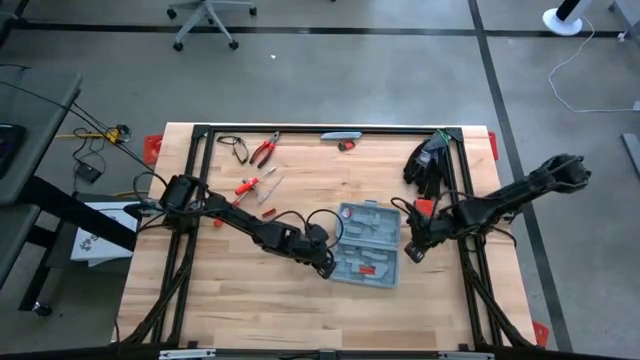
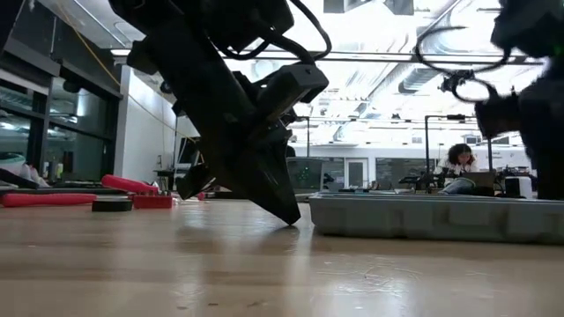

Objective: Prefit tool cases
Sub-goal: Put the orange multi-bit set into the gray tool case

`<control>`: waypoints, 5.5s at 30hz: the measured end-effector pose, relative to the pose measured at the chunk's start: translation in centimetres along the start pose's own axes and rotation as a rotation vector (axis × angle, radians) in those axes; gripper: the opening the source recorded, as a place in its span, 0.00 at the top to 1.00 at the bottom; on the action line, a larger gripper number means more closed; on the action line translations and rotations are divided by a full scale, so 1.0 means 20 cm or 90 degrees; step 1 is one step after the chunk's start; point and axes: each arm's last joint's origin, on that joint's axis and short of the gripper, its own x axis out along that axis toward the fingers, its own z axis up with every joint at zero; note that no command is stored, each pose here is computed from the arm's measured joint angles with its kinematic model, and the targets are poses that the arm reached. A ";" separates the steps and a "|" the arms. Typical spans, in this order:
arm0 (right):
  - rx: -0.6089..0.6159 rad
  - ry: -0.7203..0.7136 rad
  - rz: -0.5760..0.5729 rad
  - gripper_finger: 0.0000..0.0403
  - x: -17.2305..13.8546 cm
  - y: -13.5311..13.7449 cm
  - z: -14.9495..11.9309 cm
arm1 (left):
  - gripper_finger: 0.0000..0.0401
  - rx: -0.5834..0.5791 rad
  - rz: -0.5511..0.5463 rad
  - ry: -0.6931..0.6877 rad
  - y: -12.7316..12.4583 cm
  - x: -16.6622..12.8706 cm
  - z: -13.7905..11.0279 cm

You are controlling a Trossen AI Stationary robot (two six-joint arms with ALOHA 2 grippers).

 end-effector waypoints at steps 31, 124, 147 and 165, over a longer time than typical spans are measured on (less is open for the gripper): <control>0.080 -0.125 0.165 1.00 0.01 -0.12 0.27 | 1.00 -0.016 0.117 -0.002 0.16 -0.17 0.24; 0.211 -0.360 0.193 1.00 -0.08 0.02 0.18 | 0.57 0.188 0.230 0.022 0.84 -0.65 0.07; 0.208 -0.352 0.173 1.00 -0.08 0.01 0.17 | 0.58 0.190 0.236 0.062 0.86 -0.54 0.06; 0.202 -0.328 0.190 1.00 -0.07 0.02 0.17 | 0.96 0.051 -0.023 0.045 0.72 -0.56 0.21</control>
